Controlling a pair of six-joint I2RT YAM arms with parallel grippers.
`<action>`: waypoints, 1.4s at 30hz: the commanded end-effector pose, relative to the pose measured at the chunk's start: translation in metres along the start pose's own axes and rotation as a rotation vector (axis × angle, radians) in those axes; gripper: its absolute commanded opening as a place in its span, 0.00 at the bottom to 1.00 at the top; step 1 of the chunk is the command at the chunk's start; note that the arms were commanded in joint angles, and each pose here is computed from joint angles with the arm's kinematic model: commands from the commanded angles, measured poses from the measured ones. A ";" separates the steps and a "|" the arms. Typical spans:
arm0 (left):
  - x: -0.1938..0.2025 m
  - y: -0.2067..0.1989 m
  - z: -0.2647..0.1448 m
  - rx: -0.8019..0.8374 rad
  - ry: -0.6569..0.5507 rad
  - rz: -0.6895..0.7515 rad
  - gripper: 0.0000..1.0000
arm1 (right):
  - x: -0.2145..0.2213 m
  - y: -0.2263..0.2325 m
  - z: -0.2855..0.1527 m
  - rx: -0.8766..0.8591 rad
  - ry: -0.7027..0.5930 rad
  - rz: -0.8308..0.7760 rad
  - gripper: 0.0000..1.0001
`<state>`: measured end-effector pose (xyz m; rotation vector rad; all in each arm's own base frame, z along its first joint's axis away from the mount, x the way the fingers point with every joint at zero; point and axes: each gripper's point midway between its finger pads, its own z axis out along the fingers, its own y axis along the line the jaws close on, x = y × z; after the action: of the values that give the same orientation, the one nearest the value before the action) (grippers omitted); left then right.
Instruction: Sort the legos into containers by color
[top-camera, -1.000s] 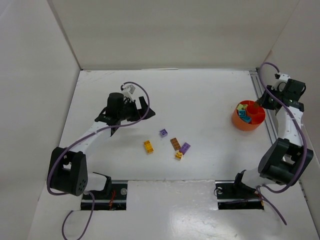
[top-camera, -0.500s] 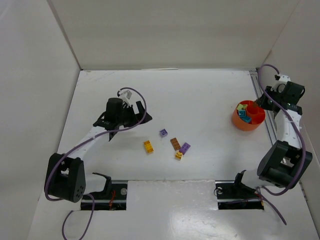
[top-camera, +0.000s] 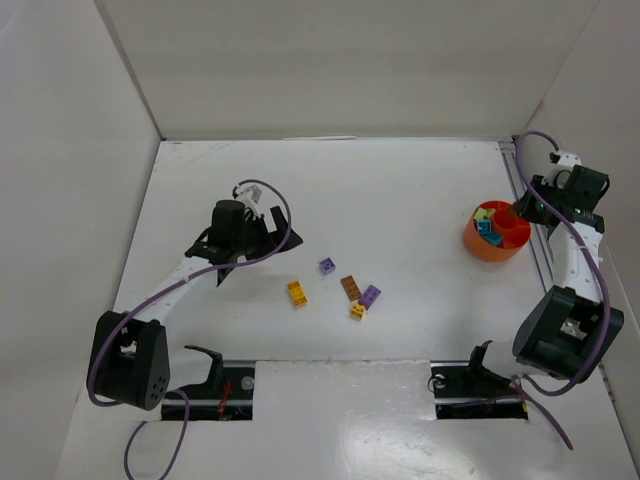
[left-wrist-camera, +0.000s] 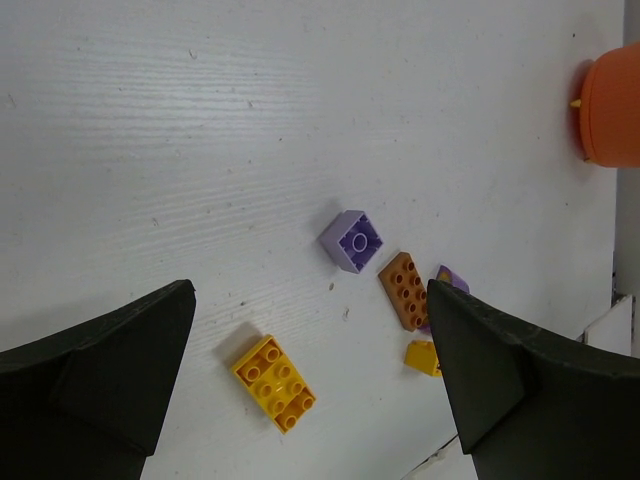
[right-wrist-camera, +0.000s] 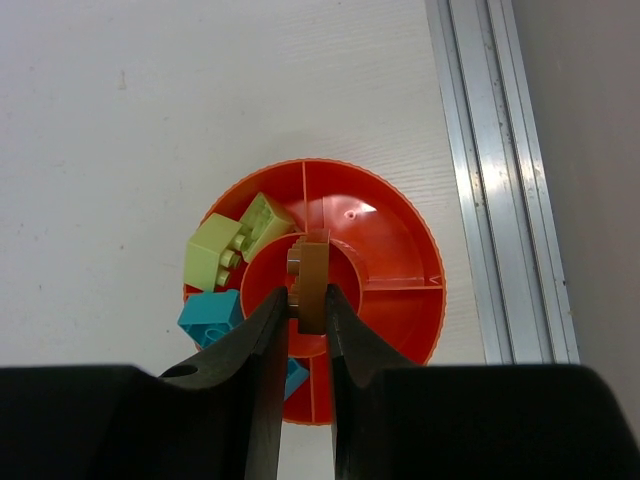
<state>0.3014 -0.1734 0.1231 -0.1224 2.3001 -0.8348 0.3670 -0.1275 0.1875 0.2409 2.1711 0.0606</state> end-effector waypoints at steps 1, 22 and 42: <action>-0.006 -0.004 -0.007 0.007 -0.035 -0.007 1.00 | 0.010 0.003 -0.004 -0.009 0.026 0.002 0.00; -0.005 -0.005 -0.003 0.023 -0.026 0.002 1.00 | 0.013 0.009 -0.004 -0.045 0.028 -0.004 0.00; -0.006 -0.010 -0.021 0.020 -0.059 -0.019 1.00 | -0.005 0.041 -0.026 -0.008 0.020 -0.183 0.54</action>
<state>0.2952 -0.1715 0.1318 -0.1388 2.2789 -0.8444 0.3493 -0.0924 0.1648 0.1439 2.3035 0.0582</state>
